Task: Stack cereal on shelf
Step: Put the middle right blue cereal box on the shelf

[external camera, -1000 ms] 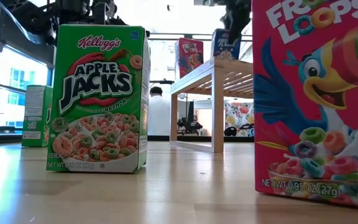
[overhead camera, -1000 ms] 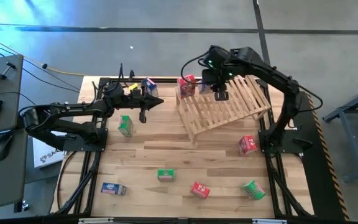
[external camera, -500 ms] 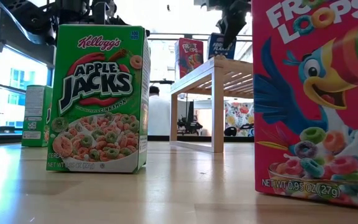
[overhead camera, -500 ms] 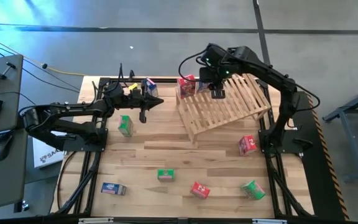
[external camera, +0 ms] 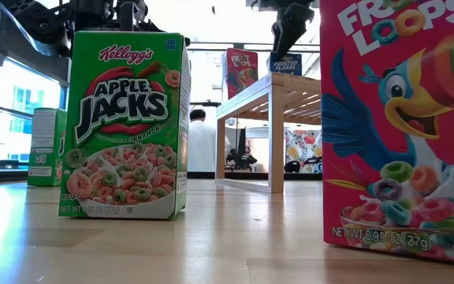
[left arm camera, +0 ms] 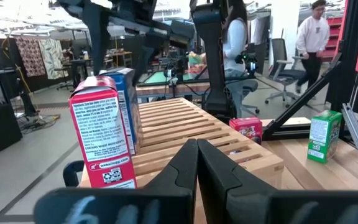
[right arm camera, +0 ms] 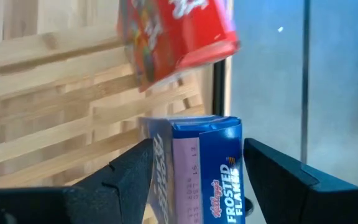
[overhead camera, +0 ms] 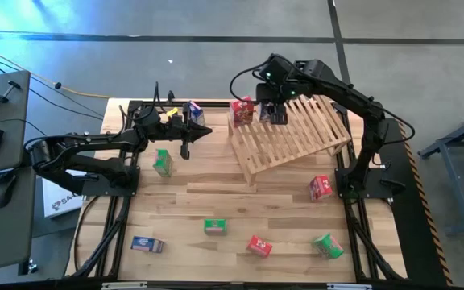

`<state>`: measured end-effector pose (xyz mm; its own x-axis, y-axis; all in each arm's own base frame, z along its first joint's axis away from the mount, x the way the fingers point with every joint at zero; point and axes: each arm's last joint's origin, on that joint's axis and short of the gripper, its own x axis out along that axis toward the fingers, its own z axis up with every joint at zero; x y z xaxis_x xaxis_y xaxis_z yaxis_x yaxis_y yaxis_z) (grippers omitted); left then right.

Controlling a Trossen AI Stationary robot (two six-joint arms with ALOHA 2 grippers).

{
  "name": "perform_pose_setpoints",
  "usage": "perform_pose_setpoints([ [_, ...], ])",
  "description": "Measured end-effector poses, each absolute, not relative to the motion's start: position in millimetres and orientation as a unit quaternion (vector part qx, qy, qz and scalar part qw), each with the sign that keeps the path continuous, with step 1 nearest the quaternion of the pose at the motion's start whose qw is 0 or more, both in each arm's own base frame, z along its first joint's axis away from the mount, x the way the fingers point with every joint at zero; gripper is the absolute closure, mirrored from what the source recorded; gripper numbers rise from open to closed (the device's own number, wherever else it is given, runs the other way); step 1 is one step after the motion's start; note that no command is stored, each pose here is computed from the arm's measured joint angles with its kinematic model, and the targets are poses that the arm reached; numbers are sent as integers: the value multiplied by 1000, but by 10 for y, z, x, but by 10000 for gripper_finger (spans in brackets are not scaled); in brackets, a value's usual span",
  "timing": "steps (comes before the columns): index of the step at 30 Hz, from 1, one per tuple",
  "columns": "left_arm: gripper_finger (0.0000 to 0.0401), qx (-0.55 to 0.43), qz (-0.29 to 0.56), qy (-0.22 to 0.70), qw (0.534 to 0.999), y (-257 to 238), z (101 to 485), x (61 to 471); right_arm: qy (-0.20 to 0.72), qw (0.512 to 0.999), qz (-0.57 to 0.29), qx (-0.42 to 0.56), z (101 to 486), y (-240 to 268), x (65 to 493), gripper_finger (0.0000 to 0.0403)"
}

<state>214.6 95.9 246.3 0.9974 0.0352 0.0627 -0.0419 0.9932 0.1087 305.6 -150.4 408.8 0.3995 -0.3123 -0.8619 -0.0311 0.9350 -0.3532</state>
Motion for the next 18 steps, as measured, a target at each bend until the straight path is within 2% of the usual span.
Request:
perform_pose_setpoints([
  [6,401,54,19,-29,998,959,2460,2147,505,834,-116,-187,4378,-1313,3054,176],
  [10,401,53,19,-27,998,959,2457,2147,507,834,-171,-131,4552,-1153,2925,190],
  [13,401,53,19,-27,998,959,2455,2147,520,822,-219,-73,4577,-1120,2824,223],
  [18,401,54,19,-27,998,960,2456,2146,537,805,-252,-16,4423,-1141,2679,315],
])
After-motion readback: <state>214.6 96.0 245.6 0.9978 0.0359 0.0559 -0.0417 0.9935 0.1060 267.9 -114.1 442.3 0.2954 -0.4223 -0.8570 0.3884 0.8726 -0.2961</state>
